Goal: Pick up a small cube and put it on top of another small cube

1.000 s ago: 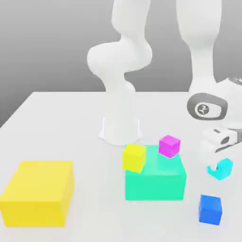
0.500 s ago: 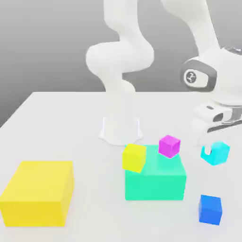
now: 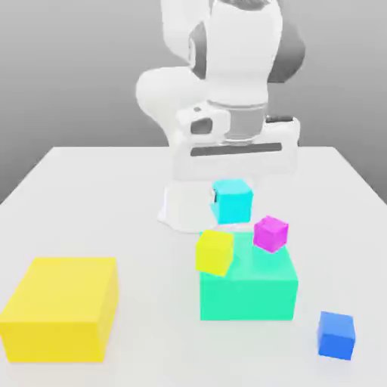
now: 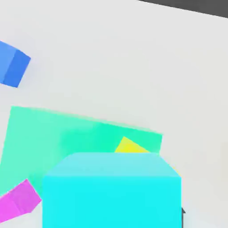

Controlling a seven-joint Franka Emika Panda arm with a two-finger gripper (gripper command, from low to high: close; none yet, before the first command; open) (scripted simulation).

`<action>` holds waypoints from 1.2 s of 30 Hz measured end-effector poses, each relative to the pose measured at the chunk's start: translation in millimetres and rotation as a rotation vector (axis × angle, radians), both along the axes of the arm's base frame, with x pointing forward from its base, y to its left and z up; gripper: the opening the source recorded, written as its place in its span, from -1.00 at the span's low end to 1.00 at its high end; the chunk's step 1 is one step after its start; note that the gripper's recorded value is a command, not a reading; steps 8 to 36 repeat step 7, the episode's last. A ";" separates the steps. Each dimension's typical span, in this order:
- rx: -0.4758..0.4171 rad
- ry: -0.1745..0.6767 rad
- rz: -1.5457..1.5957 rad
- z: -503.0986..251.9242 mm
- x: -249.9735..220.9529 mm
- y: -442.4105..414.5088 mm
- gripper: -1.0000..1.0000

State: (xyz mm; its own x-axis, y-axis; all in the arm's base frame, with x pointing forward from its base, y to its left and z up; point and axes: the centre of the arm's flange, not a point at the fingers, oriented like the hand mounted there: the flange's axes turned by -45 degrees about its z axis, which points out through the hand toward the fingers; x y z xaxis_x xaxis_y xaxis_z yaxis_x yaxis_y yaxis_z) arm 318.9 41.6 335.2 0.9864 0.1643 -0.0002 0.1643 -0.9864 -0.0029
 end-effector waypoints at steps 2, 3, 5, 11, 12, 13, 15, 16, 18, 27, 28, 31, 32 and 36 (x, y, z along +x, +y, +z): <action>0.001 0.000 -0.003 -19.9 0.0 -2.2 -1.00; 0.001 0.000 -0.003 -30.6 -0.5 -2.6 -1.00; 0.000 0.000 -0.003 -41.4 -1.4 -2.9 1.00; 0.000 0.000 -0.003 -41.4 -1.4 -2.9 1.00; 0.000 0.000 -0.003 -41.4 -1.4 -2.9 1.00; 0.000 0.000 -0.003 -41.4 -1.4 -2.9 1.00; 0.000 0.000 -0.003 -41.4 -1.4 -2.9 1.00; 0.000 0.000 -0.003 -41.4 -1.4 -2.9 1.00; 0.000 0.000 -0.003 -41.4 -1.4 -2.9 1.00; 0.000 0.000 -0.003 -41.4 -1.4 -2.9 1.00; 0.000 0.000 -0.003 -41.4 -1.4 -2.9 1.00; 0.000 0.000 -0.003 -41.4 -1.4 -2.9 1.00; 0.000 0.000 -0.003 -41.4 -1.4 -2.9 1.00; 0.000 0.000 -0.003 -41.4 -1.4 -2.9 1.00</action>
